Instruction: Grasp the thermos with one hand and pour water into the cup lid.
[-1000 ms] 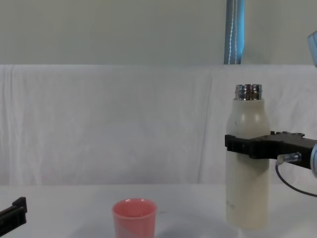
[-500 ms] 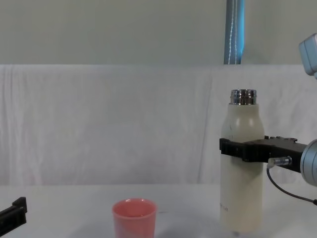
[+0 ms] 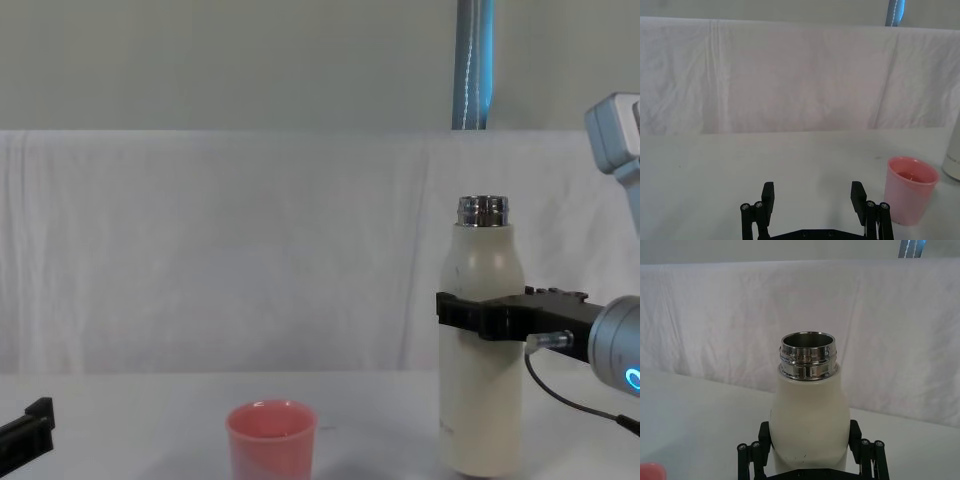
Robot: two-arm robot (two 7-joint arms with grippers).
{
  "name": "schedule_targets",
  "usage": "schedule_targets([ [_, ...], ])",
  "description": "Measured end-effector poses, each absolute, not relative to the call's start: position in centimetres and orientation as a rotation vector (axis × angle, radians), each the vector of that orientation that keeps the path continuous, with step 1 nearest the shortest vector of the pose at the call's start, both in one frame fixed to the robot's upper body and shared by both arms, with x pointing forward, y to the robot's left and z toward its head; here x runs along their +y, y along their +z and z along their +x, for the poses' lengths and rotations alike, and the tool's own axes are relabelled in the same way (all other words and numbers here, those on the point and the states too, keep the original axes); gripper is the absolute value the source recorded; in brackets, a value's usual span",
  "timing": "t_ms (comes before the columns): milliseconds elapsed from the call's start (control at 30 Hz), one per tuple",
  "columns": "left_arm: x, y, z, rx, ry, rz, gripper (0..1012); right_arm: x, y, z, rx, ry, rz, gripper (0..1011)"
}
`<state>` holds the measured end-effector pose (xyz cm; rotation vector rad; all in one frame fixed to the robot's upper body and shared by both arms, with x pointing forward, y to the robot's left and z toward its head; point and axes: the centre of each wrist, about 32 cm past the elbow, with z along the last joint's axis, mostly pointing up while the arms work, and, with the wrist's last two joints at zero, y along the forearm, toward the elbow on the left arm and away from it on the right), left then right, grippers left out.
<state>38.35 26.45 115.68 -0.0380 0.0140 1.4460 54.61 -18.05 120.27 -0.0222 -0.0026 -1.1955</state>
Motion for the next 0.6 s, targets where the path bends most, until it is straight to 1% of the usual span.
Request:
schedule_targets([
  [600, 26.45, 115.68, 38.35, 0.014, 1.446, -0.038, 1001, -17.52, 119.80, 54.96, 0.001, -1.200, -0.025, 951],
])
